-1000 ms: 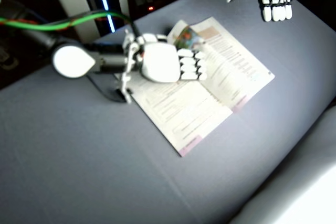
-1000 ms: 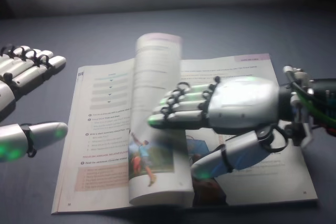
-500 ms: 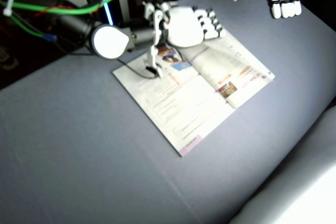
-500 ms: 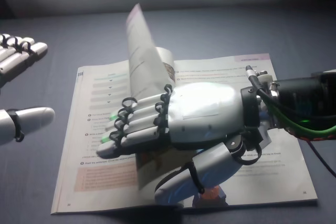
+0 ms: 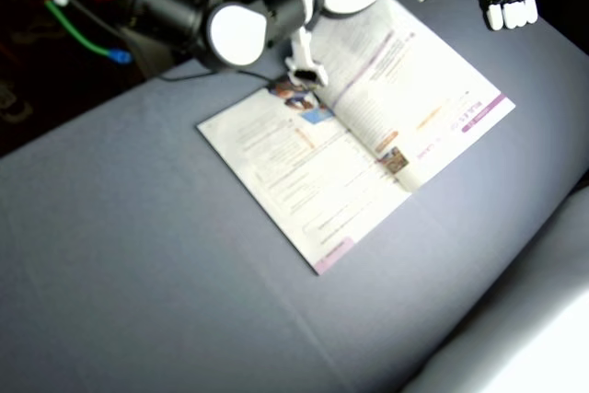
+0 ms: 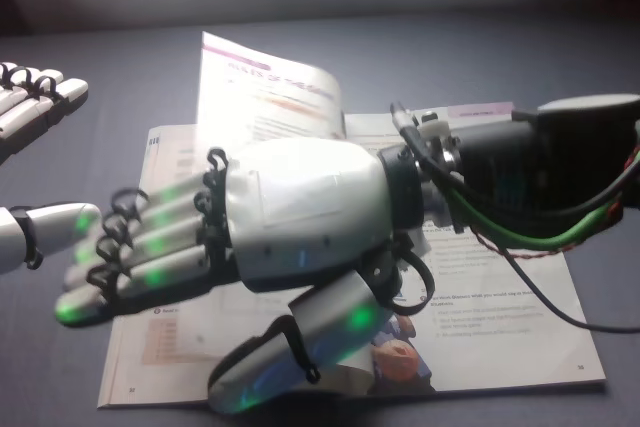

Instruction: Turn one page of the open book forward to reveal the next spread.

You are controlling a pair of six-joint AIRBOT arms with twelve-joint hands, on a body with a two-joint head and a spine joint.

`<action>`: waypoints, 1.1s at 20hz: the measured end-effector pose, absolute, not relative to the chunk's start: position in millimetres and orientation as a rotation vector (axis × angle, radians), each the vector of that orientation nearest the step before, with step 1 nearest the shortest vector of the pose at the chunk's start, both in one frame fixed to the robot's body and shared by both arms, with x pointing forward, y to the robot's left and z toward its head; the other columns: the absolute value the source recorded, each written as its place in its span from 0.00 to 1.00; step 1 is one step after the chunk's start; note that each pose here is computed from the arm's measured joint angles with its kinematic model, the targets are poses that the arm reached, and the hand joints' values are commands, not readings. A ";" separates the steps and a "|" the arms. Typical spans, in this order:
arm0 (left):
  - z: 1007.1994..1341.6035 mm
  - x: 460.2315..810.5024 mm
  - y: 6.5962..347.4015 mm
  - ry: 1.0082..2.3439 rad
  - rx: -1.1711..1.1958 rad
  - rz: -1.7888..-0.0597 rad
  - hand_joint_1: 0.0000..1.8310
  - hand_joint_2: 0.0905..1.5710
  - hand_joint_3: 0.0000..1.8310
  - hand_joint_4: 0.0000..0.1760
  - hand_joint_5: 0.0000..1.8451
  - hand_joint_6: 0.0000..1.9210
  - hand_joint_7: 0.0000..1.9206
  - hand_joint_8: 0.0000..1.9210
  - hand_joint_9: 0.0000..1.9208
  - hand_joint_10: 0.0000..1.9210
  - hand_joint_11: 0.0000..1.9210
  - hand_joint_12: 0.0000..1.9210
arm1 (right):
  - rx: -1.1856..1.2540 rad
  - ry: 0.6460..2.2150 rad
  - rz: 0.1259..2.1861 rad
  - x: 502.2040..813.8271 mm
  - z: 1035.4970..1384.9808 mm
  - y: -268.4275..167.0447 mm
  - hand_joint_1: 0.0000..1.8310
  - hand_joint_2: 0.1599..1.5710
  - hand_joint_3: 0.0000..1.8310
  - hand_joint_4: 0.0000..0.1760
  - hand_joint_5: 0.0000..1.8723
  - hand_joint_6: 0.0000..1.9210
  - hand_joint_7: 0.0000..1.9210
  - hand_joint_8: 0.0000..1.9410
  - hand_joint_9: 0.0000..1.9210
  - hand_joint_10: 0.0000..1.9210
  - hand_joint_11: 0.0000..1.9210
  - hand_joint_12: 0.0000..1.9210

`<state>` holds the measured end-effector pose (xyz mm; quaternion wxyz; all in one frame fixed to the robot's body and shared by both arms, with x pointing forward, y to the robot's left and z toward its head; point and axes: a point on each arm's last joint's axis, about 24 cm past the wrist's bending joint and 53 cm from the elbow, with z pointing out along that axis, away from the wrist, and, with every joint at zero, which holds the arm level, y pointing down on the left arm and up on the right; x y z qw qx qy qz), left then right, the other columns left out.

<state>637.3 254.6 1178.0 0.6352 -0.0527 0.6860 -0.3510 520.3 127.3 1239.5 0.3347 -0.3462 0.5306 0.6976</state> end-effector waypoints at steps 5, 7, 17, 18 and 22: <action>1175.0 637.3 252.8 1.572 -0.127 -0.808 0.00 0.73 0.00 0.00 0.00 0.00 0.00 0.00 0.00 0.00 0.00 0.00 | -0.932 1.289 1.911 499.5 1263.7 127.9 0.00 0.80 0.00 0.00 0.09 0.01 0.08 0.01 0.07 0.01 0.06 0.02; 1174.9 637.0 252.2 1.574 -0.123 -0.809 0.00 0.73 0.00 0.00 0.00 0.00 0.00 0.00 0.00 0.00 0.00 0.00 | -0.952 1.294 1.876 501.5 1262.2 113.7 0.00 0.81 0.00 0.00 0.08 0.00 0.06 0.00 0.05 0.00 0.04 0.01; 1178.6 625.2 257.3 1.551 -0.175 -0.848 0.00 0.75 0.00 0.00 0.01 0.00 0.00 0.00 0.00 0.00 0.00 0.00 | -0.676 1.375 1.593 577.3 1267.7 11.3 0.00 0.79 0.00 0.00 0.03 0.00 0.04 0.00 0.02 0.00 0.01 0.00; 1182.5 626.2 261.6 1.530 -0.201 -0.855 0.00 0.75 0.00 0.08 0.00 0.00 0.00 0.00 0.00 0.00 0.00 0.00 | -0.590 1.386 1.552 594.0 1266.7 -6.8 0.00 0.81 0.00 0.00 0.05 0.01 0.05 0.01 0.02 0.00 0.01 0.01; 1209.6 616.4 254.9 1.417 -0.189 -0.925 0.00 0.80 0.01 0.00 0.02 0.00 0.01 0.00 0.00 0.00 0.00 0.00 | -0.223 1.430 1.443 640.2 1254.6 -89.1 0.00 0.81 0.00 0.00 0.07 0.00 0.06 0.00 0.06 0.01 0.08 0.05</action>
